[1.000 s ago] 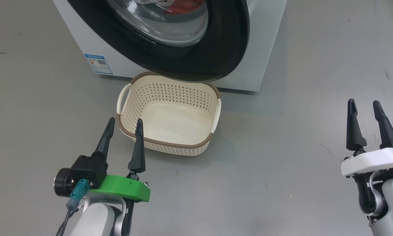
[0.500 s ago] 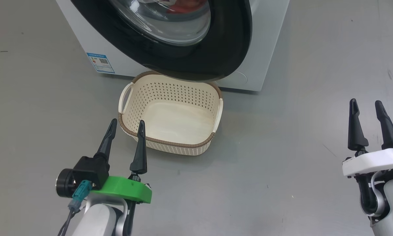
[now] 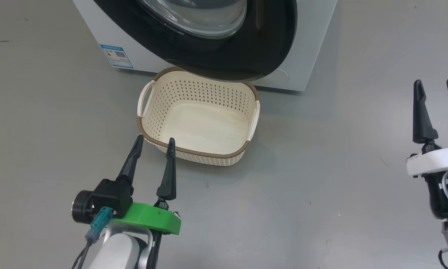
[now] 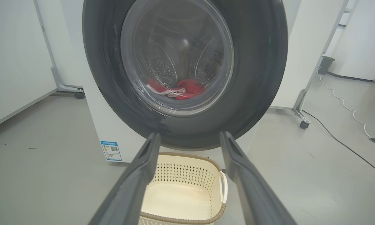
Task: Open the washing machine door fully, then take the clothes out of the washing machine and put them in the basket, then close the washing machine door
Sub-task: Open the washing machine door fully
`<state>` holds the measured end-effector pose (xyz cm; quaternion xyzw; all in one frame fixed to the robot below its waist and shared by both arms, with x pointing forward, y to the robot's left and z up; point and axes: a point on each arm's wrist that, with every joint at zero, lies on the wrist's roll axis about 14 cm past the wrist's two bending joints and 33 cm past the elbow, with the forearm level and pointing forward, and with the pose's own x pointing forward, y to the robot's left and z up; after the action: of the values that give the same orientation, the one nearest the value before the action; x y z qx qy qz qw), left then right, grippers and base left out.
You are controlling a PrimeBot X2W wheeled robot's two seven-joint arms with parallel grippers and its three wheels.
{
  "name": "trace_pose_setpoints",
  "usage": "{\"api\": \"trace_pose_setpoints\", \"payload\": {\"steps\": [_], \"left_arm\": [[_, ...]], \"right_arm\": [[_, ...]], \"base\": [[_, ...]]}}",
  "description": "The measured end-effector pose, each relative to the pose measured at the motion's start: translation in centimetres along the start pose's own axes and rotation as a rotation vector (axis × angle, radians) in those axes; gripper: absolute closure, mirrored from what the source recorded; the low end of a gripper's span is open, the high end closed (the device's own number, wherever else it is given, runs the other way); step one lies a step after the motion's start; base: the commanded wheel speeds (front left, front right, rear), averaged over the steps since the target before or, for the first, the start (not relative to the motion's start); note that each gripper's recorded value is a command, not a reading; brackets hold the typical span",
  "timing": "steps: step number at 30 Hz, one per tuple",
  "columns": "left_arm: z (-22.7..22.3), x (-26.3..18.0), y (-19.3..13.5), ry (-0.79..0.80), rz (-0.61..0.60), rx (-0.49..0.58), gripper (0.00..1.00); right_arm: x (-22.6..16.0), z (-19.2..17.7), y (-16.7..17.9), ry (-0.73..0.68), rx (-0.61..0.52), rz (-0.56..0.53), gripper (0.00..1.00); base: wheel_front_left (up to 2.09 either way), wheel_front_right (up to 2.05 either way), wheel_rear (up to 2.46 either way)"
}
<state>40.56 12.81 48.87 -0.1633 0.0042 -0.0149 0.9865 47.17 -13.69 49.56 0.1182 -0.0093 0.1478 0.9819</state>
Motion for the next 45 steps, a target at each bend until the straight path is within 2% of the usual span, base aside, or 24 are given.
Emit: {"api": "trace_pose_setpoints", "payload": {"steps": [12,13,14,15,16,20,29,33,42,45], "left_arm": [[-1.7,0.6,-0.4,0.047,-0.018,-0.004,0.00],[-1.8,0.6,-0.4,0.050,-0.017,-0.006,0.00],[-1.8,0.7,-0.3,0.052,-0.014,-0.011,0.00],[-1.8,0.7,-0.1,0.054,-0.009,-0.017,0.00],[-1.9,0.7,0.1,0.055,-0.003,-0.021,0.00],[-2.0,0.9,0.6,0.058,0.012,-0.028,0.00],[-2.4,1.3,2.1,0.071,0.057,-0.038,0.00],[-2.3,1.5,2.7,0.070,0.073,-0.040,0.00],[-2.2,1.1,4.2,0.075,0.120,-0.031,0.00],[-2.3,1.0,4.5,0.077,0.129,-0.028,0.00]], "right_arm": [[6.2,2.9,0.3,-0.045,-0.021,0.089,0.00],[6.7,3.0,0.4,-0.043,-0.028,0.099,0.03],[7.3,3.1,0.4,-0.039,-0.032,0.108,0.51],[7.8,3.1,0.5,-0.033,-0.028,0.113,0.81],[8.3,3.1,0.5,-0.027,-0.019,0.117,1.00],[10.6,3.2,1.2,-0.011,0.058,0.143,1.00],[15.0,0.7,2.6,0.107,0.394,0.165,1.00],[16.7,-0.7,4.3,0.177,0.552,0.206,1.00],[20.1,-2.0,7.7,0.313,0.775,0.276,1.00],[20.5,-2.4,8.3,0.341,0.814,0.286,1.00]], "base": [[0.00,0.00,0.00],[0.00,0.00,0.00],[0.00,0.00,0.00],[0.00,0.00,0.00],[0.00,0.00,0.00],[0.00,0.00,0.00],[0.00,0.00,0.00],[0.00,0.00,0.00],[0.00,0.00,0.00],[0.00,0.00,0.00]]}}
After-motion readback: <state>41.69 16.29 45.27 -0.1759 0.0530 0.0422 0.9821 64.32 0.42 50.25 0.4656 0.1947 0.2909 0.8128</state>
